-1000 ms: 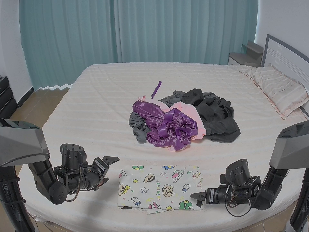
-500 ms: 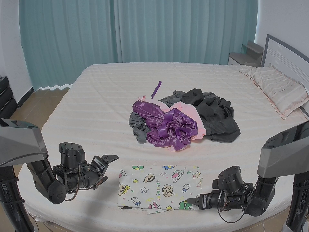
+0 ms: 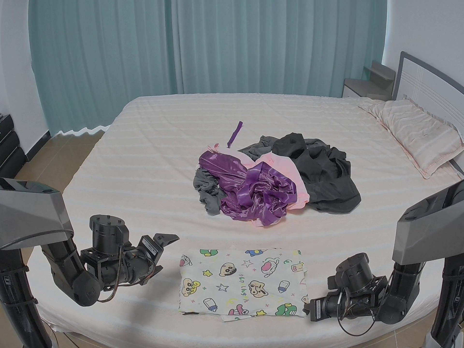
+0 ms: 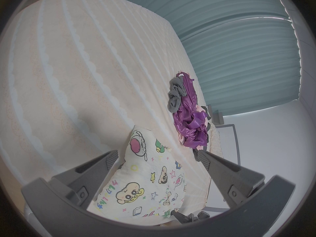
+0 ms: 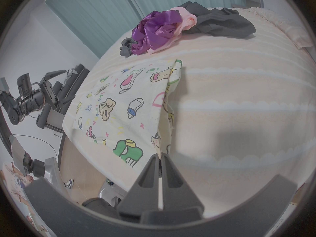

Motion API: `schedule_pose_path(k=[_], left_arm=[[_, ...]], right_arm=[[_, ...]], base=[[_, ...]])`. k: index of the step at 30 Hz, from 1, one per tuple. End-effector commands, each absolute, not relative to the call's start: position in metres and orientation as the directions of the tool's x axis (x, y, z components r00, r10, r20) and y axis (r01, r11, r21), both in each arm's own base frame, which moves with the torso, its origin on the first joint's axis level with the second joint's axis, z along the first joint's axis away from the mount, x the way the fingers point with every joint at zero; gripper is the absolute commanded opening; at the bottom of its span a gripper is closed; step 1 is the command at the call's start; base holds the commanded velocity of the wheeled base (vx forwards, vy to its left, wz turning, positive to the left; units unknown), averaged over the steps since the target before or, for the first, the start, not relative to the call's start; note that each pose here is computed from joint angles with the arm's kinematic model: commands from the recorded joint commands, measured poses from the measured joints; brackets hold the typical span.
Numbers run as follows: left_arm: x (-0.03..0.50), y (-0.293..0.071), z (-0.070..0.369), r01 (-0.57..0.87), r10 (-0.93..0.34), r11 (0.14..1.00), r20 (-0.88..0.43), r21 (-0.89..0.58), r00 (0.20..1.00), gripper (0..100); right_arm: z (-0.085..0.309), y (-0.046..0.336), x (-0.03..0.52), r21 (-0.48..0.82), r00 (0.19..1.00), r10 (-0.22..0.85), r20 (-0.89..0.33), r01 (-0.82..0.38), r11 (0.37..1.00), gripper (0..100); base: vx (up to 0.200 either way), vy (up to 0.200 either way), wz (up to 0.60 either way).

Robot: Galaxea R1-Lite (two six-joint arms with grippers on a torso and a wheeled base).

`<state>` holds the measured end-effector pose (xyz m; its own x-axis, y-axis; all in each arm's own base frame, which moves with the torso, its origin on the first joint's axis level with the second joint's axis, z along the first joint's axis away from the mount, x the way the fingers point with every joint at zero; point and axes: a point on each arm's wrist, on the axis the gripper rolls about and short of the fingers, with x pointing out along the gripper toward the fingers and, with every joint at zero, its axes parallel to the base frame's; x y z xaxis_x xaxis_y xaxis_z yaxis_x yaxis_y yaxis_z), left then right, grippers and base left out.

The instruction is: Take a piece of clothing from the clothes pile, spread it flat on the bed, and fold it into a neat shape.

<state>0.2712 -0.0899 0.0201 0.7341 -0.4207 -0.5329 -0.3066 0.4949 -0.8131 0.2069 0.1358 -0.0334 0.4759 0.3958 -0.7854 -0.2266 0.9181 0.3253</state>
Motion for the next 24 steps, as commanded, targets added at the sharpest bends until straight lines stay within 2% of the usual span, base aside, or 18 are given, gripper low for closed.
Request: schedule_pose_path(k=[1, 8, 9, 12, 17, 19, 20, 24], left_arm=[[0.271, -0.090, 0.018, -0.311, -0.420, 0.496, -0.538, -0.811, 0.731, 100], [0.271, -0.091, 0.016, -0.314, -0.419, 0.500, -0.543, -0.807, 0.728, 100], [0.271, -0.091, 0.017, -0.312, -0.420, 0.500, -0.542, -0.808, 0.728, 100], [0.271, -0.091, 0.016, -0.315, -0.420, 0.501, -0.544, -0.806, 0.726, 100], [0.271, -0.091, 0.015, -0.317, -0.419, 0.501, -0.547, -0.805, 0.725, 100], [0.271, -0.091, 0.015, -0.317, -0.419, 0.501, -0.547, -0.805, 0.725, 100], [0.271, -0.091, 0.016, -0.316, -0.420, 0.501, -0.545, -0.806, 0.726, 100], [0.271, -0.091, 0.016, -0.316, -0.420, 0.501, -0.545, -0.806, 0.726, 100]], right_arm=[[-0.025, 0.132, 0.206, 0.317, 0.479, 0.391, -0.786, -0.230, 0.920, 0], [-0.028, 0.133, 0.205, 0.310, 0.461, 0.389, -0.798, -0.239, 0.920, 0], [-0.025, 0.133, 0.207, 0.315, 0.472, 0.394, -0.789, -0.241, 0.918, 100], [-0.020, 0.131, 0.211, 0.322, 0.503, 0.397, -0.768, -0.234, 0.917, 100], [0.010, 0.123, 0.244, 0.380, 0.658, 0.416, -0.628, -0.208, 0.901, 100], [0.010, 0.124, 0.246, 0.383, 0.661, 0.418, -0.623, -0.209, 0.900, 100], [0.007, 0.130, 0.268, 0.409, 0.681, 0.413, -0.605, -0.179, 0.895, 100], [-0.017, 0.141, 0.297, 0.415, 0.661, 0.392, -0.640, -0.132, 0.900, 100]], base=[[0.000, 0.000, 0.00], [0.000, 0.000, 0.00], [0.000, 0.000, 0.00], [0.000, 0.000, 0.00], [0.000, 0.000, 0.00], [0.000, 0.000, 0.00], [0.000, 0.000, 0.00], [0.000, 0.000, 0.00]])
